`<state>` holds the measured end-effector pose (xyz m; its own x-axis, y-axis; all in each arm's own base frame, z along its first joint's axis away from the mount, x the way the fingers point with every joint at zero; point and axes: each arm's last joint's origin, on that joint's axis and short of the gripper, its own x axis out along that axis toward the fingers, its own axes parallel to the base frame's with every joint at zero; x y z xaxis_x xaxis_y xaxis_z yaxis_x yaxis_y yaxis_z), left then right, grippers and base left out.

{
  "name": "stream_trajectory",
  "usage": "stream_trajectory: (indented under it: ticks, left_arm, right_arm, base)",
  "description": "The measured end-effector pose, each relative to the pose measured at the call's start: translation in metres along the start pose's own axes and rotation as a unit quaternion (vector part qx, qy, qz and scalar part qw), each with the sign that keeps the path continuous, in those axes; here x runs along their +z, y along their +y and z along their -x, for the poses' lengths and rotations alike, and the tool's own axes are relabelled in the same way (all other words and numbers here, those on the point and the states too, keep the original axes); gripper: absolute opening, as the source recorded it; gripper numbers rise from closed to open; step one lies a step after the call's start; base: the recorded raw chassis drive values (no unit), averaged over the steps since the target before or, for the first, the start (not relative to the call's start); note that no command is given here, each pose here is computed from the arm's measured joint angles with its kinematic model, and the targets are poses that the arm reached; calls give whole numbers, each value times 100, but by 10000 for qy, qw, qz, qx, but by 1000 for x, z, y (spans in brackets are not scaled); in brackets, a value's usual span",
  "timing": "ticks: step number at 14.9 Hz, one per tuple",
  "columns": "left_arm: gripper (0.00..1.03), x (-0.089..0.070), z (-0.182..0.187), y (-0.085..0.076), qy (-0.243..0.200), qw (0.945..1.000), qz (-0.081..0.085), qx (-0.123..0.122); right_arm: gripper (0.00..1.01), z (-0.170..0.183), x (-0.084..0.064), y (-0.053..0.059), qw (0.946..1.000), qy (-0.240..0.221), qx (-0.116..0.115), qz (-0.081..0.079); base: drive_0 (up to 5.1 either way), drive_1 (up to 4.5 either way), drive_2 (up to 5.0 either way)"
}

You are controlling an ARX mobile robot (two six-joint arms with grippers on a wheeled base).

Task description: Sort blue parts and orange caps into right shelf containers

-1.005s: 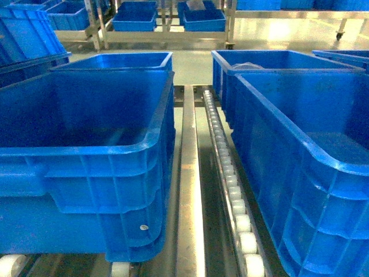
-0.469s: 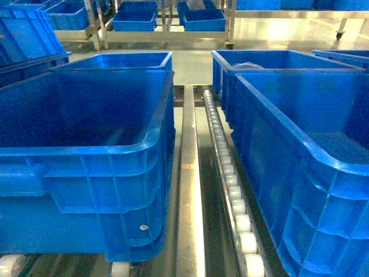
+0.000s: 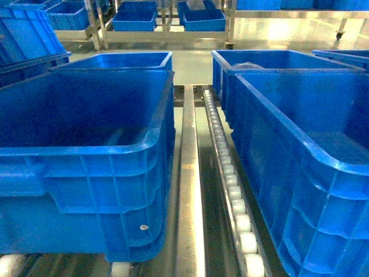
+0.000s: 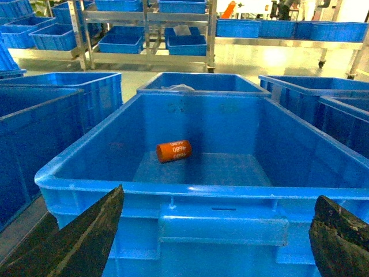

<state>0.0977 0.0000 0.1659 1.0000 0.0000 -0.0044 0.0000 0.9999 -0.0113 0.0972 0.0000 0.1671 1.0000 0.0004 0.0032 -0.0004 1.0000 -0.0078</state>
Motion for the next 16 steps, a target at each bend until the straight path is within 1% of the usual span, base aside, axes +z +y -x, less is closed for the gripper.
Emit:
stream_trajectory:
  ticks: [16]
  left_arm:
    - [98,0,0,0,0,10000,0,2]
  right_arm:
    - [98,0,0,0,10000,0,0,-2]
  base:
    - [0,0,0]
